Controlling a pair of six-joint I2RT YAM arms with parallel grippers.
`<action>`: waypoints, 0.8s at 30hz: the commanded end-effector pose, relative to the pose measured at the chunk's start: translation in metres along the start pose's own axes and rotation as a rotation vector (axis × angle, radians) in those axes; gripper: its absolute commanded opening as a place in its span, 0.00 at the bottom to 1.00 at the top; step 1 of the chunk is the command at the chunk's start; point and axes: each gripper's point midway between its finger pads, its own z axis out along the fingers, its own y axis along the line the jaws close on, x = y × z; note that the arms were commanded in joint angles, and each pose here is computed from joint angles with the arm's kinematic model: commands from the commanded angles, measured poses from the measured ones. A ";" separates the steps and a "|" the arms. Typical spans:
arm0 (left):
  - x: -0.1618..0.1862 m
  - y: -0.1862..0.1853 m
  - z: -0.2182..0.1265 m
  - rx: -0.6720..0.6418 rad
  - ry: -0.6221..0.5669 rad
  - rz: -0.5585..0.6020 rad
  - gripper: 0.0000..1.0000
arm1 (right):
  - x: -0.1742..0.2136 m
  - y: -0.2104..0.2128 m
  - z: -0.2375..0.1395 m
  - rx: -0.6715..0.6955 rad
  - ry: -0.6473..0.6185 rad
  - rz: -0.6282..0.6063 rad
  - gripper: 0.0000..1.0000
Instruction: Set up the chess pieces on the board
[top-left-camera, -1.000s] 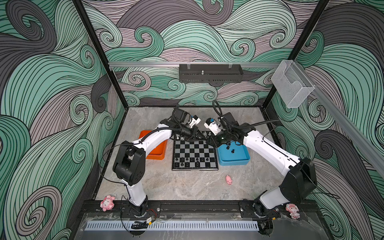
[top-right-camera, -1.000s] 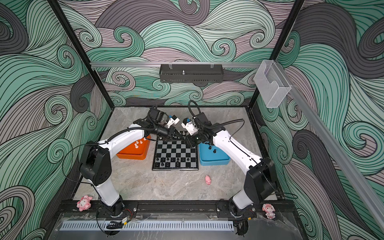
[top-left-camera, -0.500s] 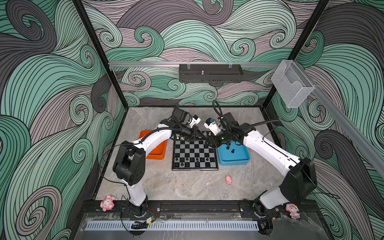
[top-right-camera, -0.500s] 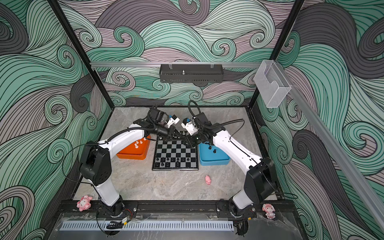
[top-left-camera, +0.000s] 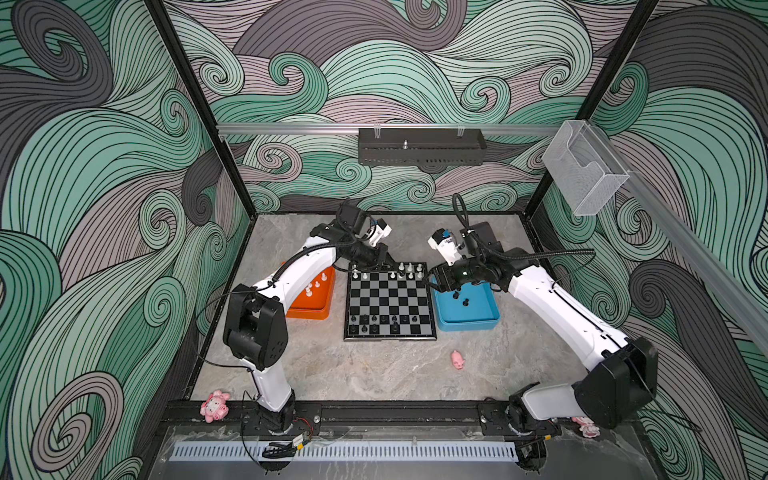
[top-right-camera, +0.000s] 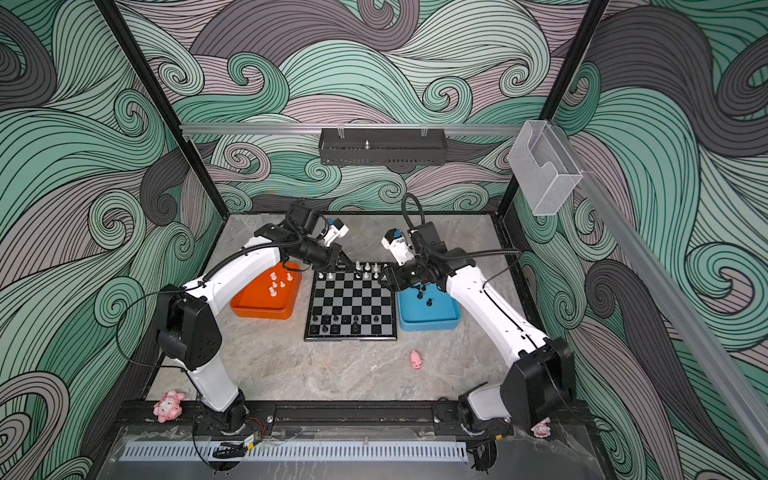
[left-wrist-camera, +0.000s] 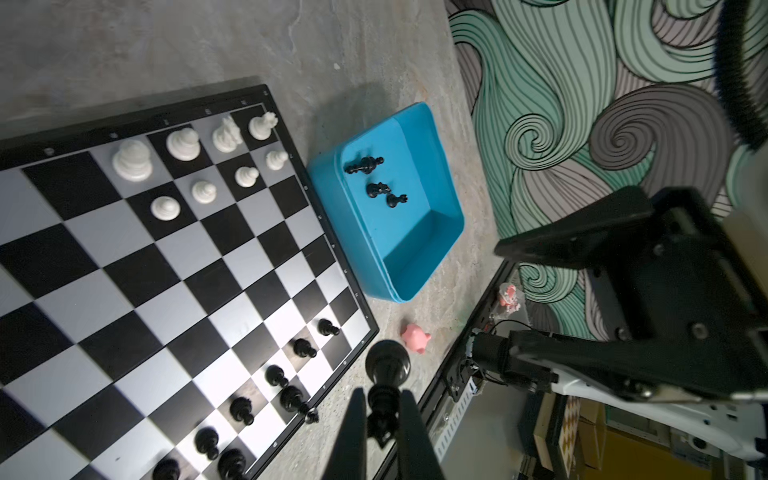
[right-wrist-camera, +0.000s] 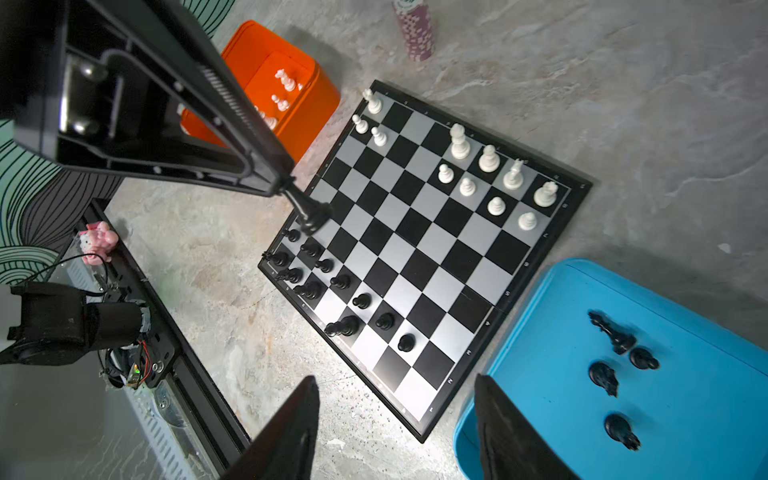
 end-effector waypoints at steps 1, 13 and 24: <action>0.025 0.020 -0.020 -0.181 0.051 0.021 0.02 | 0.010 -0.009 -0.003 0.005 0.017 0.034 0.61; 0.098 0.023 -0.019 -0.449 0.129 0.091 0.01 | 0.023 -0.033 0.001 0.072 0.047 0.037 0.61; 0.112 0.032 0.006 -0.607 0.059 0.094 0.00 | 0.036 -0.040 0.005 0.091 0.064 0.047 0.61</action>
